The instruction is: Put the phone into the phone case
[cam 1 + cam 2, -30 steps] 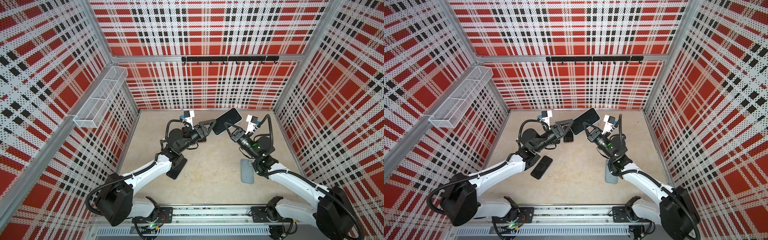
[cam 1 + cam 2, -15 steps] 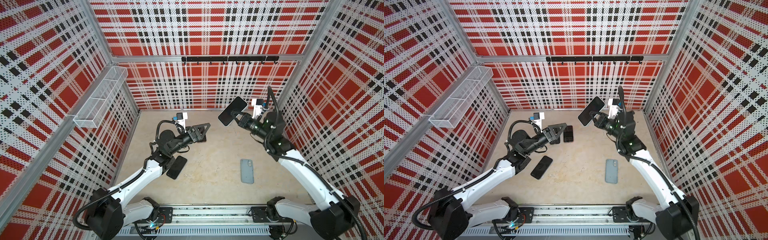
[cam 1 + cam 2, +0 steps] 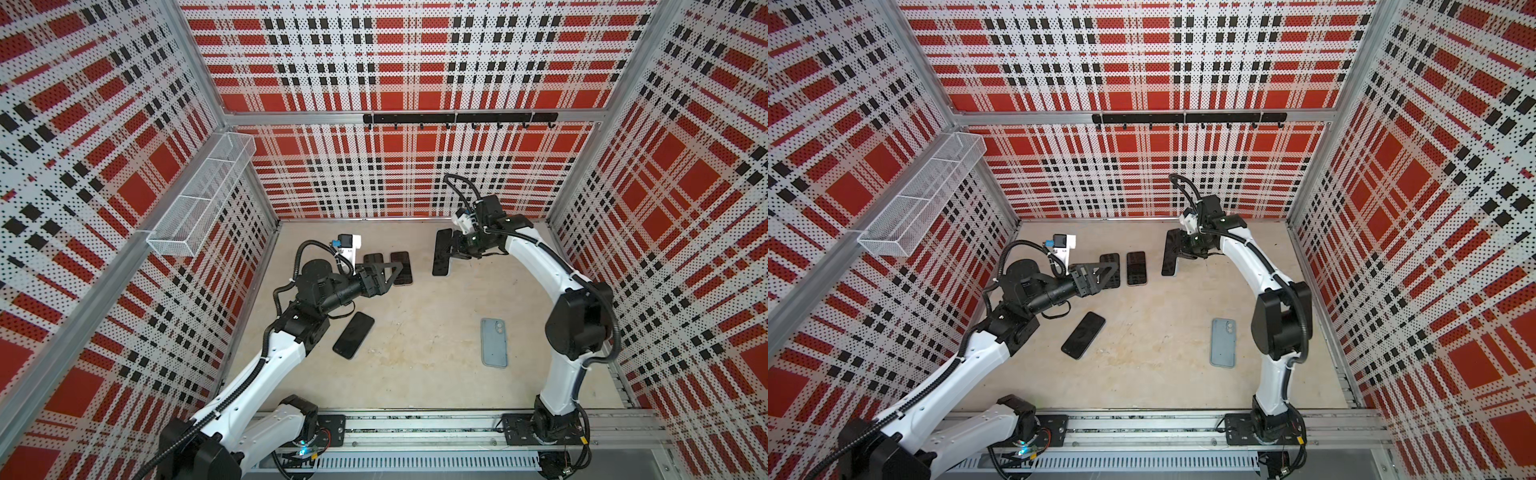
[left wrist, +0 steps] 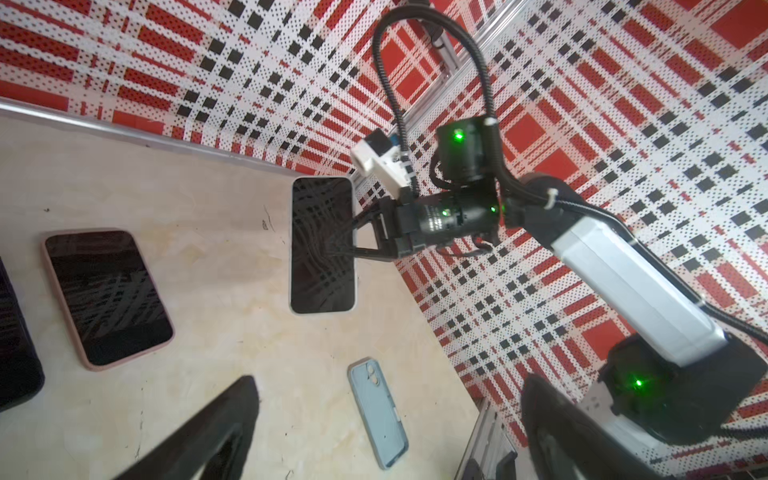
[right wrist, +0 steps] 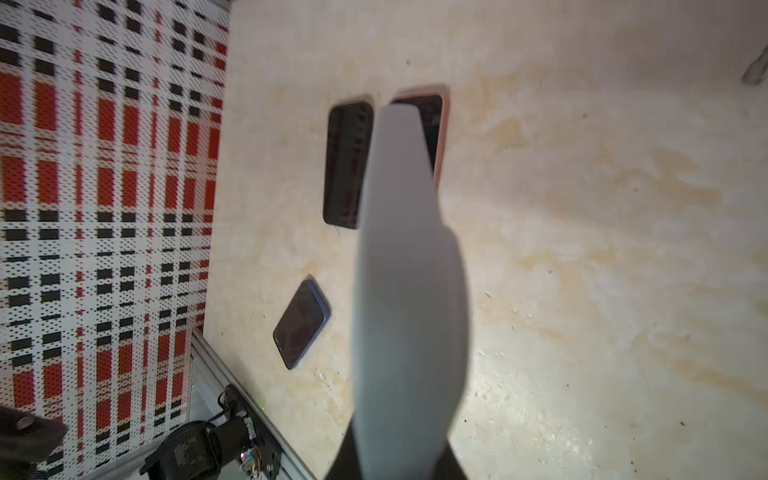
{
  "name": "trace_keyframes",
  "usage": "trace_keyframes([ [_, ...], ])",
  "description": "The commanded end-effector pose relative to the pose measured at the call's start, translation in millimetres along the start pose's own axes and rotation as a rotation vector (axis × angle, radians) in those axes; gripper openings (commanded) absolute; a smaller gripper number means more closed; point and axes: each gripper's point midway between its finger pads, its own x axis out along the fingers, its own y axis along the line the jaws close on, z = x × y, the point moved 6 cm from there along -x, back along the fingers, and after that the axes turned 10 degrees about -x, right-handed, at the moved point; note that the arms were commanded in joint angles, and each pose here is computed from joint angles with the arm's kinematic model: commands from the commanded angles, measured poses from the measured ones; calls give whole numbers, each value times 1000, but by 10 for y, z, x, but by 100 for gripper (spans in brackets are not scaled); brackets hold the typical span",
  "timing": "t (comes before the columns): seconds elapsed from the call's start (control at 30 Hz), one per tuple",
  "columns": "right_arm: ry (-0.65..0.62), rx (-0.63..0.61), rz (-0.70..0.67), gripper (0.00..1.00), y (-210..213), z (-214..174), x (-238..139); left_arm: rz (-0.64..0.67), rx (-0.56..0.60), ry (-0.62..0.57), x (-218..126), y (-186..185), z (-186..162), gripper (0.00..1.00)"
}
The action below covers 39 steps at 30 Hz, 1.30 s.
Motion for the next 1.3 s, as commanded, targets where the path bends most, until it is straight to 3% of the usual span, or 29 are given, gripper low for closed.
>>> trace_keyframes([
  [0.0, -1, -48, 86, 0, 131, 120, -6, 18, 33, 41, -9, 54, -57, 100],
  [0.5, 157, 55, 18, 0, -203, -3, 1002, 33, 7, 75, 59, 139, -140, 100],
  [0.93, 212, 70, -121, 0, -476, -30, 1166, 30, -2, 96, 90, 130, -215, 100],
  [1.13, 205, 96, -140, 18, -575, -58, 1194, 30, -3, 97, 94, 128, -220, 100],
  [1.27, 182, 108, -122, 21, -566, -49, 1223, 28, -5, 98, 99, 121, -217, 100],
])
